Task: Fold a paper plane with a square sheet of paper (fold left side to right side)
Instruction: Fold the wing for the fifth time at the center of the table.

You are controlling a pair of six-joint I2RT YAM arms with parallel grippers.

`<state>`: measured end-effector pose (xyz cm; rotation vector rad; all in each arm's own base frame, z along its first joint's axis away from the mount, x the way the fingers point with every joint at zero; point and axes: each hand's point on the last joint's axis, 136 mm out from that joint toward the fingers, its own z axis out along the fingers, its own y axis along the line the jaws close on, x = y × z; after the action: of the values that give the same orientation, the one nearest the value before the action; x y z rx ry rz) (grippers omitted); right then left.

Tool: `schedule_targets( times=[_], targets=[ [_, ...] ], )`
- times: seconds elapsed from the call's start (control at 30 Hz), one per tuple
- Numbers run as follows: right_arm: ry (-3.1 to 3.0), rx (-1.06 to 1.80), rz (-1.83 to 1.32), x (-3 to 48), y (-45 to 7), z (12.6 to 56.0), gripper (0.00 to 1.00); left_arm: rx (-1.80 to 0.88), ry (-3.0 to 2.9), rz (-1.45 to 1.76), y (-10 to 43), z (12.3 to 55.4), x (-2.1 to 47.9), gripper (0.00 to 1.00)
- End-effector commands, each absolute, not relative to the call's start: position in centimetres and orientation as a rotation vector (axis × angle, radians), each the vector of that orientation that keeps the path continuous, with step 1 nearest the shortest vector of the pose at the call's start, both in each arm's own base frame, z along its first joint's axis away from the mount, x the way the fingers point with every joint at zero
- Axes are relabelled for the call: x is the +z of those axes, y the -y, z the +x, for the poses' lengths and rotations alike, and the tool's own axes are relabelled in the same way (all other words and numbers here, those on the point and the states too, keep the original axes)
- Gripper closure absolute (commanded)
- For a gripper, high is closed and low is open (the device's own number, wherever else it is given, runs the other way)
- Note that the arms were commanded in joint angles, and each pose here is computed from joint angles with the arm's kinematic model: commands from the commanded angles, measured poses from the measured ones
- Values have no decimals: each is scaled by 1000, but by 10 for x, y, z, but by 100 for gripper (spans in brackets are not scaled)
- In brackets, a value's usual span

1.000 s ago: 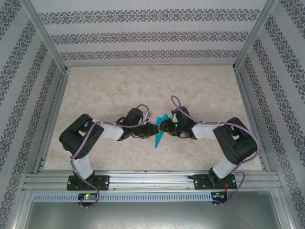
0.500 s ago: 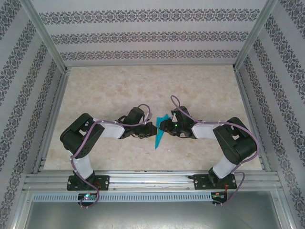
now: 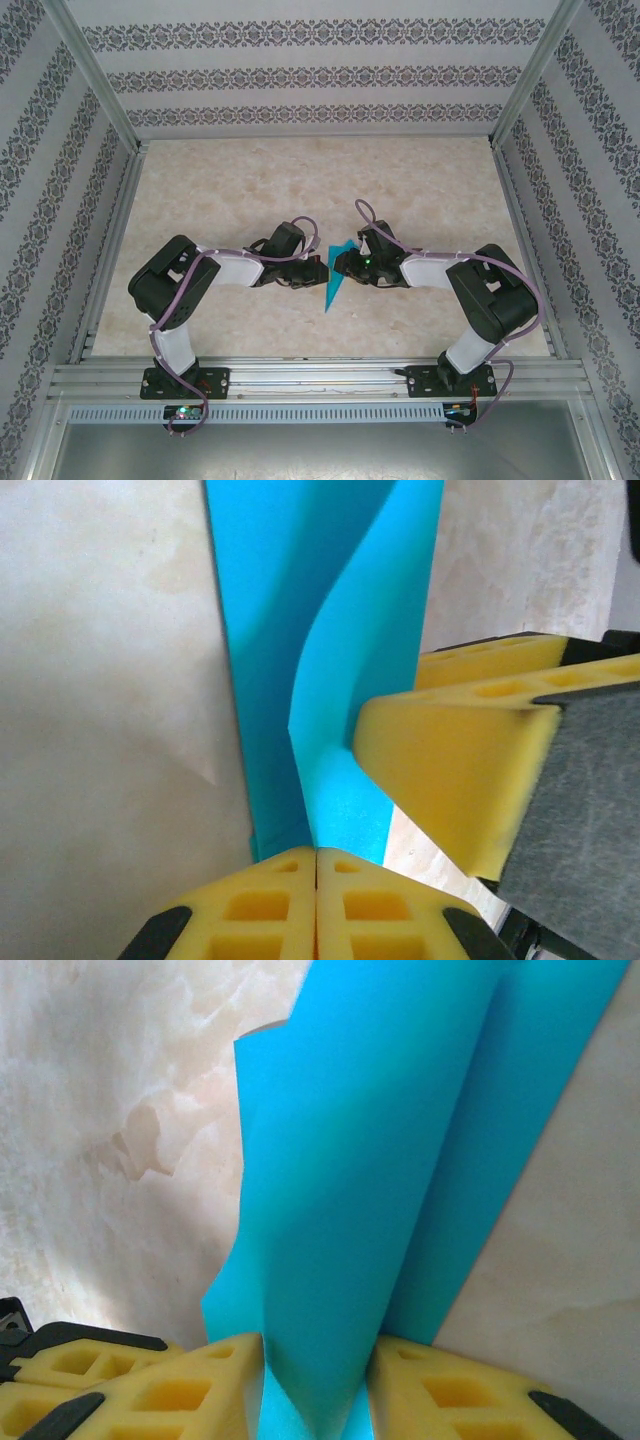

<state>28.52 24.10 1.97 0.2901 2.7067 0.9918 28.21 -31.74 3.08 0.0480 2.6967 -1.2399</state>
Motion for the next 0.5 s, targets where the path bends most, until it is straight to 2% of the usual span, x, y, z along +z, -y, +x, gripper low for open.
schedule_targets(
  times=[0.0, 0.47],
  targets=[
    [-2868, 823, 299, -19, -225, 258, 64, -1209, -2707, 66, 312, 289, 27, 92],
    [-2881, 811, 281, -19, -227, 258, 64, -1198, -2734, 93, 313, 291, 19, 93]
  ],
)
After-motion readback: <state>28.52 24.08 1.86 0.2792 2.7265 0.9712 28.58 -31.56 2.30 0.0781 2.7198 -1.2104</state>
